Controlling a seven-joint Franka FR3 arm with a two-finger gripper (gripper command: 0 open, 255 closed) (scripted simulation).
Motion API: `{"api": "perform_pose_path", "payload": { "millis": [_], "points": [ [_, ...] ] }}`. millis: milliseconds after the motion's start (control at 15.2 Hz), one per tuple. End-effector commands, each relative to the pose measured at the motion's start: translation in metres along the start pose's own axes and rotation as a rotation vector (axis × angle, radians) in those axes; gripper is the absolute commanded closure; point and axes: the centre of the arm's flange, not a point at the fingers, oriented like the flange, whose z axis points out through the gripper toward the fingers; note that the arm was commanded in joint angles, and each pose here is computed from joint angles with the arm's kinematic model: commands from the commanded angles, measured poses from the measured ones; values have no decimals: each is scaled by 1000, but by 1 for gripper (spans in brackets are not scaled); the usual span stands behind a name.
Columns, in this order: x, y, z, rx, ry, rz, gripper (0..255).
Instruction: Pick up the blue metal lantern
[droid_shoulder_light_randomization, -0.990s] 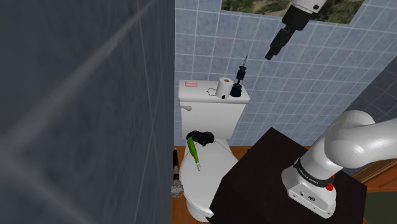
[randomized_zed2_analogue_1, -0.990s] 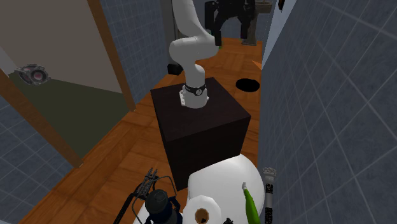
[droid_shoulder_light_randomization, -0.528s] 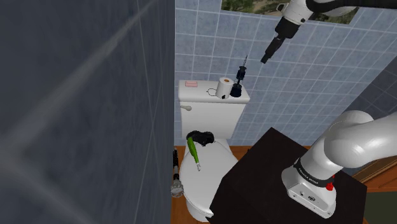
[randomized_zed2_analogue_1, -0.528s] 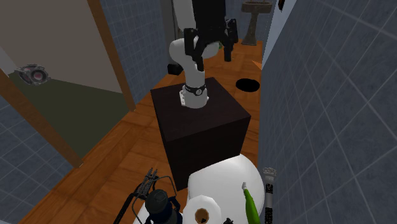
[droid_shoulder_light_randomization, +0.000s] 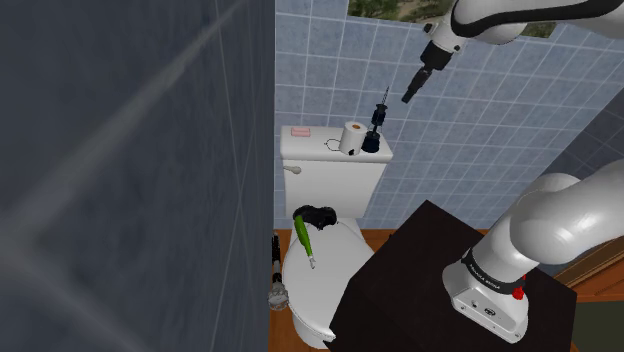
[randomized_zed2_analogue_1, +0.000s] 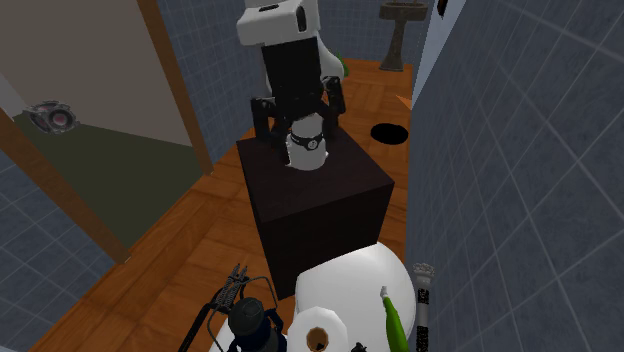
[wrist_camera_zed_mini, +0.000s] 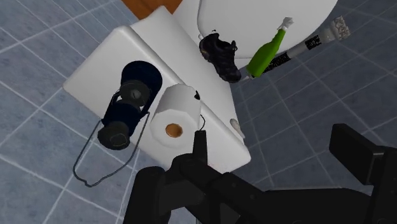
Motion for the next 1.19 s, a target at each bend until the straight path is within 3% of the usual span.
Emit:
{"api": "perform_pose_path", "payload": {
  "millis": [0,1122],
  "points": [
    [4,22,11,-3,7,-18,0],
    [57,194,115,-13,58,-149,0]
  ]
}}
